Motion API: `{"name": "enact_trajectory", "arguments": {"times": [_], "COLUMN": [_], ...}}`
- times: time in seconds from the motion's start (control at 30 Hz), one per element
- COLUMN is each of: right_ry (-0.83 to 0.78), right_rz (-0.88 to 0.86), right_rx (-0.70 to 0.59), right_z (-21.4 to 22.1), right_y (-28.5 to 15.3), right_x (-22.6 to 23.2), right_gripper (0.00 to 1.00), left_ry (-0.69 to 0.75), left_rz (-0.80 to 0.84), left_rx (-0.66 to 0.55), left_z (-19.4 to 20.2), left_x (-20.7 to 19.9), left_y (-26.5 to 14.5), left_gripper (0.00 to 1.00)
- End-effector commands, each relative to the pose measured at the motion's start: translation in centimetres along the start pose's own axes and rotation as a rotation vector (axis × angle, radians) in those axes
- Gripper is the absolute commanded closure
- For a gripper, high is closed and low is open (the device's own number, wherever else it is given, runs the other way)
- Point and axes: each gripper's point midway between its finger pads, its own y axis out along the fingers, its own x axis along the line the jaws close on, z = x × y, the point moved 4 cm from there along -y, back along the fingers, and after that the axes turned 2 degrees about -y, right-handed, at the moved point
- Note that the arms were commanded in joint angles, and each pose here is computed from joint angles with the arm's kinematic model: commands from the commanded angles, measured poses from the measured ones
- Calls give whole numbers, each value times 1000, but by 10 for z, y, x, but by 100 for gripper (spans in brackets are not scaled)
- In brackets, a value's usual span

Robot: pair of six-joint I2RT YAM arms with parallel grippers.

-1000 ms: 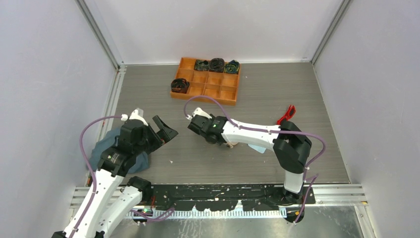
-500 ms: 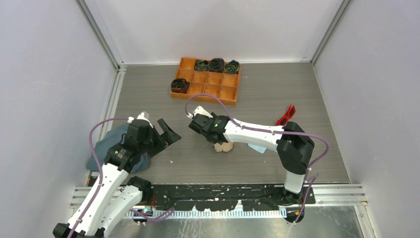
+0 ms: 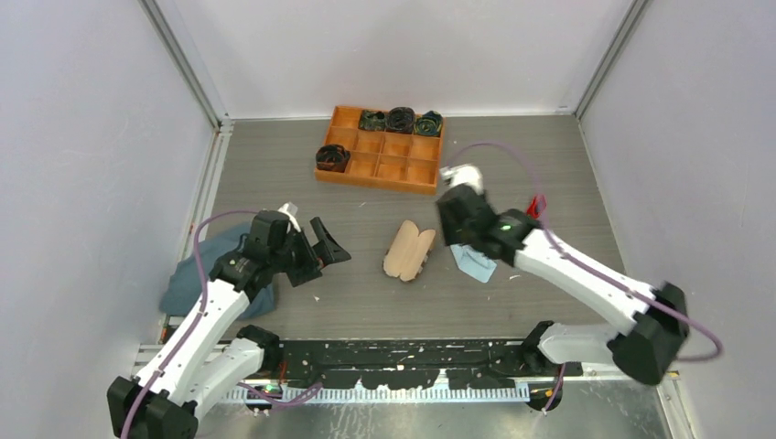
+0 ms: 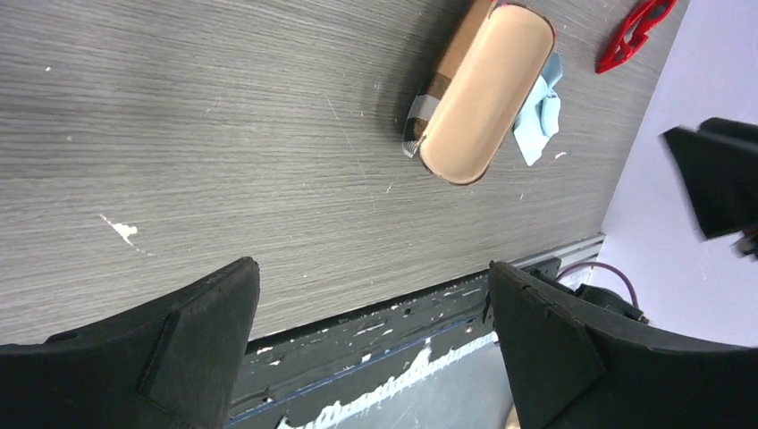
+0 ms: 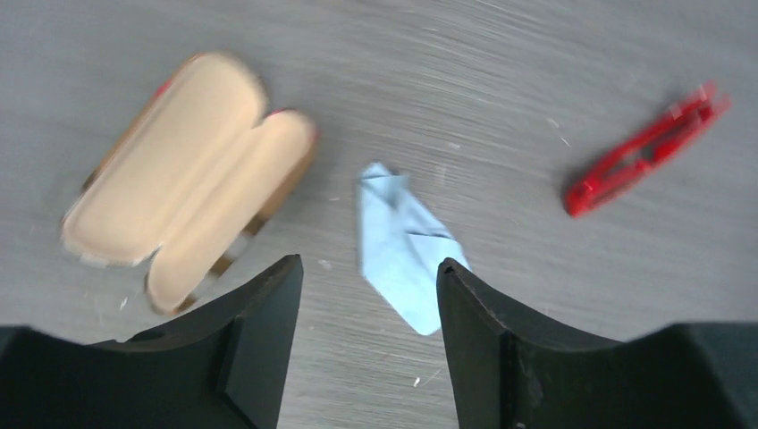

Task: Organize the sunglasses
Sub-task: Move the sunglasses case at the center of the board.

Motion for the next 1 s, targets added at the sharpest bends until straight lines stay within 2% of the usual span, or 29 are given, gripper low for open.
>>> {"name": "enact_trajectory", "arguments": {"times": [0.0, 0.2, 0.33, 0.37, 0.43, 0.57, 0.67, 0.77, 0.9, 0.97], "right_ry": [409, 723, 809, 819, 844, 911, 900, 841, 621, 596], "right_rz": [3, -16, -11, -1, 34, 88, 66, 4, 66, 58], "right_rx": [-10, 100, 66, 78, 124, 120, 126, 181, 227, 239], "right_z": [14, 53, 61, 63, 69, 73, 67, 61, 51, 47], "right_y": [-5, 6, 15, 18, 23, 26, 30, 39, 53, 61], "right_x": [-53, -76, -78, -79, -85, -103, -105, -96, -77, -68], "right_gripper": [36, 35, 35, 35, 35, 35, 37, 44, 47, 47], "left_ry": [67, 156, 224, 253, 314, 381, 406, 403, 387, 427], "left_rz": [55, -12, -18, -40, -113, -105, -113, -131, -122, -158], "left_rx": [-2, 28, 23, 32, -27, -19, 9, 27, 18, 9], "left_z": [-7, -4, 8, 12, 6, 8, 14, 19, 23, 21], "left_x": [-13, -23, -55, -64, -78, -103, -105, -100, -94, -86], "left_y": [2, 15, 43, 48, 54, 64, 73, 79, 85, 95], "left_gripper": [0, 0, 2, 2, 1, 1, 2, 4, 5, 5]}}
